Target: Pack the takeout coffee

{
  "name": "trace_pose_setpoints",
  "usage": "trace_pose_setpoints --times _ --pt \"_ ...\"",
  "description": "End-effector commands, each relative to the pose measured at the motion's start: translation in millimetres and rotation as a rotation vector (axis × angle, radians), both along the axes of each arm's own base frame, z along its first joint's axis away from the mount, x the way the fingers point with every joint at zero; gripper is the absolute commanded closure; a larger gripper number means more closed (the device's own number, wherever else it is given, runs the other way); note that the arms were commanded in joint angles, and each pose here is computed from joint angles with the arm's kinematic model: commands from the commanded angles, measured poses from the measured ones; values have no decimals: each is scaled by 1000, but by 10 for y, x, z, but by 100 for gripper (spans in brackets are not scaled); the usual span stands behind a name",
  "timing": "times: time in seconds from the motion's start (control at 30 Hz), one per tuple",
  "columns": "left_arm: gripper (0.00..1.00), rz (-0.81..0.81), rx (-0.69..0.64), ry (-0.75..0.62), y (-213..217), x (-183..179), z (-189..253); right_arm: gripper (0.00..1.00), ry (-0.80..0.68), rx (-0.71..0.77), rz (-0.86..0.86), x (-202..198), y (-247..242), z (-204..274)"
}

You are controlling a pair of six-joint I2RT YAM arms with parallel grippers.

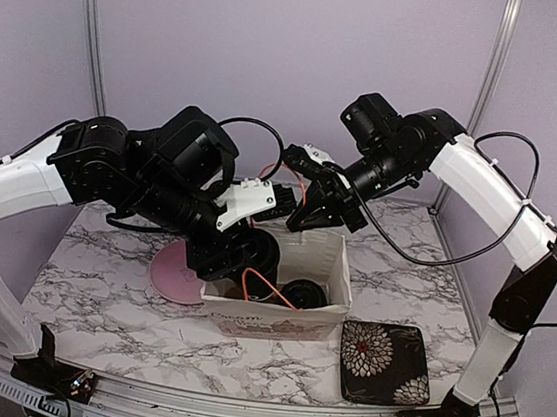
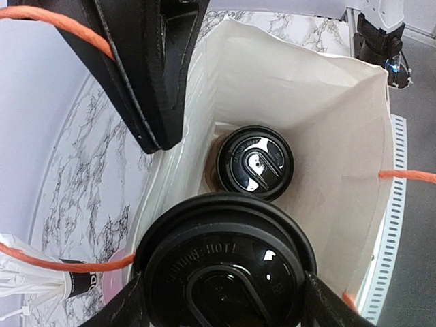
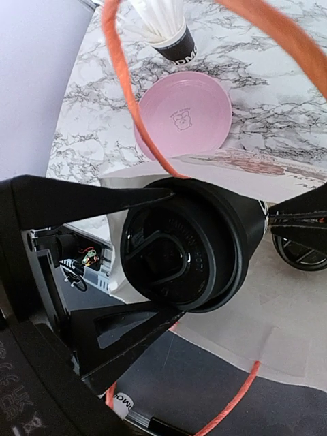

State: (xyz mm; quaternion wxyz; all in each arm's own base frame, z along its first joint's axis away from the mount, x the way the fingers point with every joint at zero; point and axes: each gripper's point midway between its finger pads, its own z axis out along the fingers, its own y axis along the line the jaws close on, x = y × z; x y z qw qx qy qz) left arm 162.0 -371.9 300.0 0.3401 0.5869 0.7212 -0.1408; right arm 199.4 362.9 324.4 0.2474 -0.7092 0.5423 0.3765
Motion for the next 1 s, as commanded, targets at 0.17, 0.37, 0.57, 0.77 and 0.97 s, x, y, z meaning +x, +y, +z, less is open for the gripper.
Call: trace_pose_setpoints --times 0.17,0.37,0.57,0.77,0.97 --pt "45 22 116 -68 73 48 -235 95 26 -17 43 -142 34 -70" --pt "47 -2 152 -95 24 -39 -307 52 -42 25 62 -200 -101 132" --pt "47 -4 132 -98 -13 -114 -245 29 -103 167 -67 292 -566 557" --pt "47 -12 136 -95 -41 -284 -282 25 -108 189 -121 567 -623 521" --pt "48 -14 142 -90 -92 -590 -387 31 -68 64 -368 1365 -485 -133"
